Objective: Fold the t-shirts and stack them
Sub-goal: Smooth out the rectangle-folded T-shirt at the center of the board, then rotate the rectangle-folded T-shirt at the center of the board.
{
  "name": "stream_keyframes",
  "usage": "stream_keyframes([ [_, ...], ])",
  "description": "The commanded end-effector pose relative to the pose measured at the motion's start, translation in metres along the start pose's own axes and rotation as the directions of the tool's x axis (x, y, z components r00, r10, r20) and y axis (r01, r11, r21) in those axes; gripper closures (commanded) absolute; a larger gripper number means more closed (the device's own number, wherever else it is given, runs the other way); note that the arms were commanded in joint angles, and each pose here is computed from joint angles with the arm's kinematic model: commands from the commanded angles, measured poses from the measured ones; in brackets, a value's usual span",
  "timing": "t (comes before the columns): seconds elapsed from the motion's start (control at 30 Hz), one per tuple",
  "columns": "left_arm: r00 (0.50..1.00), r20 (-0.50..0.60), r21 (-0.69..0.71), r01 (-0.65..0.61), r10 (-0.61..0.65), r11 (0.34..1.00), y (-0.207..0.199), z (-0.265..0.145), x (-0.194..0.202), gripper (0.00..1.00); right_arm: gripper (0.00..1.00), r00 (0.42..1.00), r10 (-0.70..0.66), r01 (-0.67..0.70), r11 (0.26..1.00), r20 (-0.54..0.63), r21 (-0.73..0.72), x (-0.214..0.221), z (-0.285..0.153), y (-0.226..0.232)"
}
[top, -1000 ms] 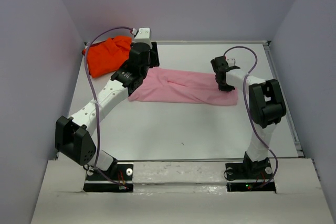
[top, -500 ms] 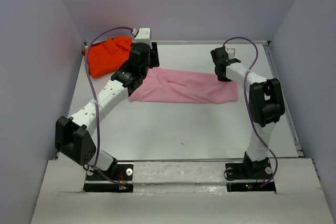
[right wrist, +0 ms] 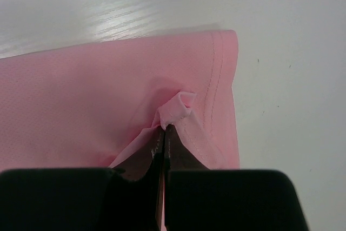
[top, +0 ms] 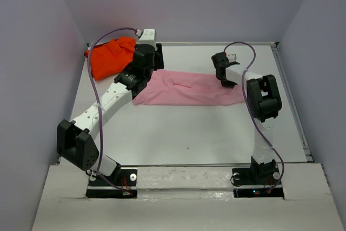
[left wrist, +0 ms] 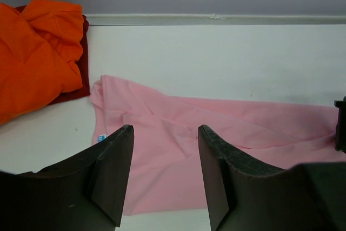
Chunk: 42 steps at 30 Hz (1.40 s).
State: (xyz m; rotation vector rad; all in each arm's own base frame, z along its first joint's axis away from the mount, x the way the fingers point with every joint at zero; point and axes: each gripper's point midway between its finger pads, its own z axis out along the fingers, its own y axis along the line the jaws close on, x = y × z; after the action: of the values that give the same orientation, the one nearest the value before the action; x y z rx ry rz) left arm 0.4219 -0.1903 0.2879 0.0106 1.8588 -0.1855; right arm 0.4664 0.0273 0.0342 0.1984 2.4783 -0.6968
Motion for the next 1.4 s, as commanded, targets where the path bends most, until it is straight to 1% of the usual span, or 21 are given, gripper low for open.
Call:
stream_keyframes([
  [0.0, 0.999, 0.050, 0.009, 0.003, -0.004, 1.000, 0.000, -0.008, -0.015, 0.39, 1.00, 1.000, 0.001, -0.001, 1.000, 0.011, 0.010, -0.006, 0.002, 0.003],
  [0.03, 0.999, 0.046, 0.008, 0.000, -0.001, 1.000, 0.000, -0.008, -0.013, 0.39, 0.97, 1.000, 0.003, -0.003, 1.000, 0.014, 0.010, -0.007, 0.001, 0.003],
  [0.07, 0.999, 0.048, 0.007, 0.001, -0.001, 1.000, 0.001, -0.008, -0.014, 0.39, 0.91, 1.000, 0.003, -0.003, 1.000, 0.016, 0.013, -0.008, 0.000, 0.002],
  [0.1, 0.999, 0.046, 0.006, 0.001, -0.001, 1.000, 0.001, -0.008, -0.013, 0.39, 0.66, 1.000, 0.010, -0.010, 1.000, 0.026, 0.003, -0.012, -0.006, -0.001],
  [0.17, 0.999, 0.046, 0.009, 0.000, -0.001, 1.000, 0.000, -0.007, -0.013, 0.39, 0.47, 0.999, 0.023, -0.022, 1.000, 0.037, -0.015, -0.016, -0.014, -0.005],
  [0.2, 0.999, 0.044, 0.006, -0.001, 0.000, 1.000, 0.001, -0.007, -0.012, 0.39, 0.41, 0.998, 0.033, -0.032, 0.999, 0.049, -0.022, -0.020, -0.020, -0.008],
  [0.37, 0.999, 0.046, -0.026, 0.011, -0.009, 1.000, 0.006, -0.006, -0.010, 0.39, 0.39, 0.982, 0.104, -0.087, 0.990, 0.155, -0.113, -0.062, -0.070, -0.028],
  [0.4, 0.998, 0.062, -0.026, 0.024, -0.022, 0.999, 0.005, -0.004, -0.013, 0.39, 0.39, 0.980, 0.108, -0.088, 0.988, 0.168, -0.123, -0.067, -0.075, -0.030],
  [0.5, 0.998, 0.039, -0.045, 0.052, -0.050, 0.998, 0.006, 0.002, 0.000, 0.39, 0.39, 0.976, 0.121, -0.091, 0.982, 0.183, -0.167, -0.073, -0.087, -0.026],
  [0.53, 0.999, 0.007, -0.054, 0.048, -0.048, 0.997, 0.005, 0.011, 0.014, 0.40, 0.39, 0.977, 0.121, -0.090, 0.981, 0.178, -0.173, -0.071, -0.086, -0.024],
  [0.6, 0.995, -0.044, -0.048, 0.085, -0.087, 0.995, -0.003, 0.021, 0.034, 0.41, 0.39, 0.979, 0.116, -0.085, 0.980, 0.166, -0.182, -0.068, -0.082, -0.019],
  [0.63, 0.993, -0.089, -0.052, 0.077, -0.081, 0.996, -0.006, 0.032, 0.053, 0.41, 0.39, 0.982, 0.110, -0.080, 0.979, 0.152, -0.189, -0.064, -0.078, -0.014],
  [0.7, 0.988, -0.124, -0.055, 0.082, -0.088, 0.995, -0.011, 0.040, 0.070, 0.41, 0.39, 0.984, 0.104, -0.073, 0.975, 0.142, -0.209, -0.060, -0.071, -0.005],
  [0.73, 0.984, -0.154, -0.060, 0.078, -0.086, 0.995, -0.013, 0.047, 0.085, 0.41, 0.39, 0.988, 0.090, -0.062, 0.976, 0.125, -0.210, -0.054, -0.065, 0.001],
  [0.83, 0.957, -0.279, -0.074, 0.062, -0.080, 0.995, -0.016, 0.057, 0.127, 0.42, 0.39, 0.991, 0.084, -0.057, 0.971, 0.107, -0.231, -0.048, -0.056, 0.012],
  [0.9, 0.946, -0.314, -0.073, 0.059, -0.079, 0.996, -0.021, 0.066, 0.130, 0.43, 0.39, 0.991, 0.080, -0.053, 0.971, 0.106, -0.233, -0.047, -0.049, 0.018],
  [0.93, 0.934, -0.352, -0.092, 0.036, -0.066, 0.995, -0.019, 0.071, 0.145, 0.43, 0.39, 0.992, 0.078, -0.051, 0.970, 0.102, -0.238, -0.045, -0.048, 0.020],
  [1.03, 0.939, -0.335, -0.117, 0.038, -0.075, 0.992, -0.013, 0.081, 0.144, 0.43, 0.38, 0.991, 0.085, -0.056, 0.965, 0.101, -0.257, -0.045, -0.046, 0.026],
  [1.13, 0.933, -0.343, -0.156, 0.054, -0.106, 0.986, 0.006, 0.089, 0.148, 0.41, 0.38, 0.991, 0.085, -0.056, 0.964, 0.100, -0.260, -0.044, -0.042, 0.030],
  [1.2, 0.932, -0.342, -0.183, 0.058, -0.119, 0.981, 0.020, 0.093, 0.151, 0.39, 0.38, 0.993, 0.075, -0.049, 0.965, 0.089, -0.259, -0.039, -0.036, 0.034],
  [1.37, 0.932, -0.345, -0.223, 0.030, -0.108, 0.974, 0.038, 0.100, 0.154, 0.31, 0.37, 0.997, 0.063, -0.046, 0.960, 0.053, -0.275, -0.026, -0.024, 0.046],
])
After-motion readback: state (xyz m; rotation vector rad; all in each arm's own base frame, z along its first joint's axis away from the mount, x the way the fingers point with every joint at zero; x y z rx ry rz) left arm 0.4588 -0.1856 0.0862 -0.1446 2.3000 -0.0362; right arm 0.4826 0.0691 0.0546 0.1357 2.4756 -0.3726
